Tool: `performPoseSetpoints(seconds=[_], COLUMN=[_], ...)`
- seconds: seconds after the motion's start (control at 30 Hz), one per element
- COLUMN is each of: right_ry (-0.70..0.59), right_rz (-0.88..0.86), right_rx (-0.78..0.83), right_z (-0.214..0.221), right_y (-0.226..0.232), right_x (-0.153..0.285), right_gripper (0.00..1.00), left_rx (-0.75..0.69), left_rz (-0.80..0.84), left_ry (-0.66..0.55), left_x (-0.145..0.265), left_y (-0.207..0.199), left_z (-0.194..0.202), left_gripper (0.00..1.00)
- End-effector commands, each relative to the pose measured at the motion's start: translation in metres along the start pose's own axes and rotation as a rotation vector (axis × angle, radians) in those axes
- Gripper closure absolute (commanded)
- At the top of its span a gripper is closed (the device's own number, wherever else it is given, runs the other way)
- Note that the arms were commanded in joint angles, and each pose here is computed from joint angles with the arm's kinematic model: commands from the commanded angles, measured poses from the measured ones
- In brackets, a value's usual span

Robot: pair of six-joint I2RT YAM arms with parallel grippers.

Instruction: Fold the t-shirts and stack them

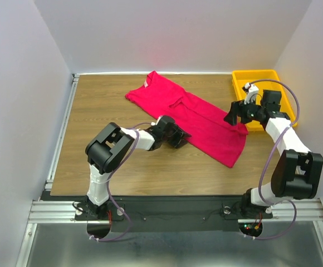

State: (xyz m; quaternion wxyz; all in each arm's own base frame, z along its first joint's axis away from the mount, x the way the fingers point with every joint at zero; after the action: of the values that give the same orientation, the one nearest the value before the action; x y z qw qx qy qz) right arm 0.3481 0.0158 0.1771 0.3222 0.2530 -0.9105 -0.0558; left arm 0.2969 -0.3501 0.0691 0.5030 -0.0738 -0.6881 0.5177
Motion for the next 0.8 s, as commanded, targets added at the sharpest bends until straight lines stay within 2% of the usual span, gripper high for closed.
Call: performPoseSetpoints(seconds=[0.0,0.07,0.1,0.17,0.2,0.27,0.37,0.43,0.57,0.63,0.77], right_ry=[-0.109,-0.118,-0.125,-0.129,-0.137,-0.141,-0.151,-0.153,-0.159,-0.160,-0.161], right_rz=[-0.035,-0.043,-0.045,-0.059,-0.066,-0.072,-0.077,-0.077,-0.083,-0.085,-0.087], right_rx=[0.060,0.061,0.064,0.063,0.068,0.068,0.073,0.070,0.067,0.067,0.070], right_z=[-0.021,-0.021,-0.021,-0.020,-0.022,-0.022,-0.023,-0.022,-0.023,-0.023,-0.023], right_y=[0.003,0.003,0.004,0.006,0.007,0.008,0.009,0.008,0.009,0.008,0.009], right_x=[0.012,0.015,0.017,0.018,0.019,0.020,0.023,0.024,0.026,0.026,0.026], right_gripper=[0.07,0.07,0.07,0.07,0.07,0.07,0.07,0.07,0.07,0.07,0.07], left_rx=[0.033,0.032,0.032,0.029,0.018,0.006,-0.020,-0.051,-0.115,-0.145,-0.203], left_rz=[-0.208,-0.214,-0.219,-0.229,-0.232,-0.233,-0.241,-0.243,-0.260,-0.256,-0.261], left_ry=[-0.046,-0.054,-0.062,-0.083,-0.084,-0.086,-0.086,-0.096,-0.104,-0.109,-0.115], left_x=[-0.014,-0.016,-0.016,-0.018,-0.019,-0.020,-0.019,-0.017,-0.010,-0.003,0.022], left_y=[0.033,0.033,0.033,0.034,0.034,0.032,0.035,0.036,0.044,0.044,0.054], left_z=[-0.003,-0.004,-0.005,-0.007,-0.008,-0.009,-0.009,-0.010,-0.015,-0.018,-0.026], left_gripper=[0.48,0.49,0.53,0.55,0.60,0.63,0.75,0.78,0.96,1.00,1.00])
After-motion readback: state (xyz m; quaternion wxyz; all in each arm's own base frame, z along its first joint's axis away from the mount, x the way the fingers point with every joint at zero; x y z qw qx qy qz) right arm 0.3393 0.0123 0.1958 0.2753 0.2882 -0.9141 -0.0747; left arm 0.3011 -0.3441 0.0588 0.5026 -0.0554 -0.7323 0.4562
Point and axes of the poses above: each gripper's point midway between its finger pads, its own x axis back along the fingers, its own y axis along the line the jaws close on, z = x × y, the point moved 5 cm from there along x, back along the fingers, and after that the axes turned 2 degrees about -x, right-handed, at the moved point
